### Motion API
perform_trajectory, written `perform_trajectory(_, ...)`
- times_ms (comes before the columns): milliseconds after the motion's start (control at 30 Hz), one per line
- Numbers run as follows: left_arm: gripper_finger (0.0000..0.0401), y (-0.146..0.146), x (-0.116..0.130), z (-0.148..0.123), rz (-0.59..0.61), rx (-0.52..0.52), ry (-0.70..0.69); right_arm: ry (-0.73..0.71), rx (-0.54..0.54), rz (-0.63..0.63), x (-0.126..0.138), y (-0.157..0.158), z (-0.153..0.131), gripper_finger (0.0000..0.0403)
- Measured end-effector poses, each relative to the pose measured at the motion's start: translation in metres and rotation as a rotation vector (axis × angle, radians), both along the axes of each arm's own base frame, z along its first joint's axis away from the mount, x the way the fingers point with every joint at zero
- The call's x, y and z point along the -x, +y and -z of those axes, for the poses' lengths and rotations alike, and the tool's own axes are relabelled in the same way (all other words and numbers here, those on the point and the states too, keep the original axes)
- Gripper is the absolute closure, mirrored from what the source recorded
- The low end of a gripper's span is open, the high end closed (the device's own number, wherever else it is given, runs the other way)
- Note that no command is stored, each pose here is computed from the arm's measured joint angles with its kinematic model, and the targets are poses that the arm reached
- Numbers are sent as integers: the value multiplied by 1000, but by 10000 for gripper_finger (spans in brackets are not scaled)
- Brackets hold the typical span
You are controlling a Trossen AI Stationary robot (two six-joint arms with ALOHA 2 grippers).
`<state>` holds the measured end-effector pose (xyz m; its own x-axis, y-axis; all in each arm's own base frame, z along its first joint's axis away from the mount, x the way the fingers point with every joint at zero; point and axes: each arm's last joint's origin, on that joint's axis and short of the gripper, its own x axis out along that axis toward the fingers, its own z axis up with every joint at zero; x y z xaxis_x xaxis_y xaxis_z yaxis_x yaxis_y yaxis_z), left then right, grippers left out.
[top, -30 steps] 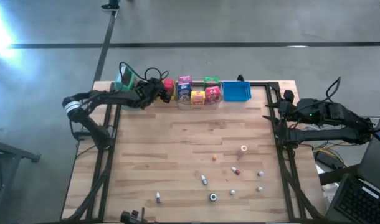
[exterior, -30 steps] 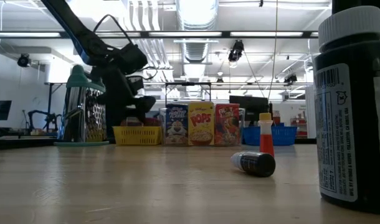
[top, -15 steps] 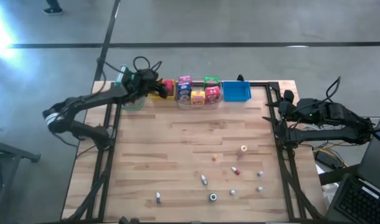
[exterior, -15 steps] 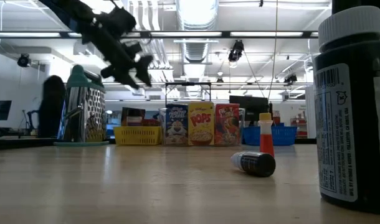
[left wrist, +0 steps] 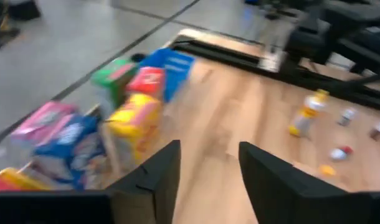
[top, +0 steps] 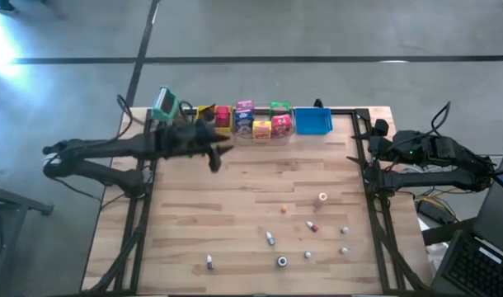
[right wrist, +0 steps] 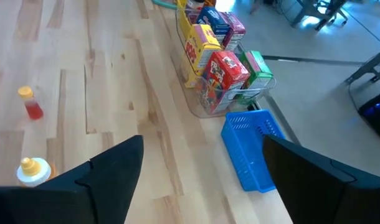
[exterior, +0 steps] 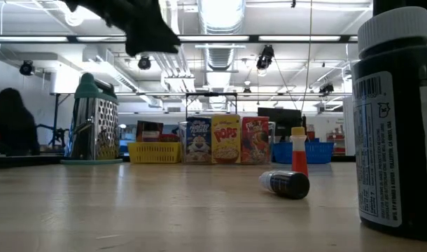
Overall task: Pick & Place Kitchen Items
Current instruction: Put the left purple bottle into the blue bin
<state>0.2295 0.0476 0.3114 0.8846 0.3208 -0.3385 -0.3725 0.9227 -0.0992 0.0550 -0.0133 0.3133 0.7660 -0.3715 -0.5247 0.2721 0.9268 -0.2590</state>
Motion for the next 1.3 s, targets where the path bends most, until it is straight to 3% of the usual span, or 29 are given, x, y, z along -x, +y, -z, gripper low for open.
perform_trajectory(167, 256, -46, 2, -6, 41, -134, 3, -9, -19, 13, 0, 0, 0, 60)
perform_trajectory(300, 255, -61, 4, -6, 3, -186, 9, -6, -16, 11, 0, 0, 0, 47)
perform_trajectory(600, 254, -65, 3, -2, -4, -96, 4, -7, -19, 13, 0, 0, 0, 39)
perform_trajectory(1067, 254, -71, 20, 10, -11, -97, 126, -6, -16, 11, 0, 0, 0, 59)
perform_trajectory(1300, 254, -89, 32, 28, 71, -121, 140, -7, -18, 13, 0, 0, 0, 80)
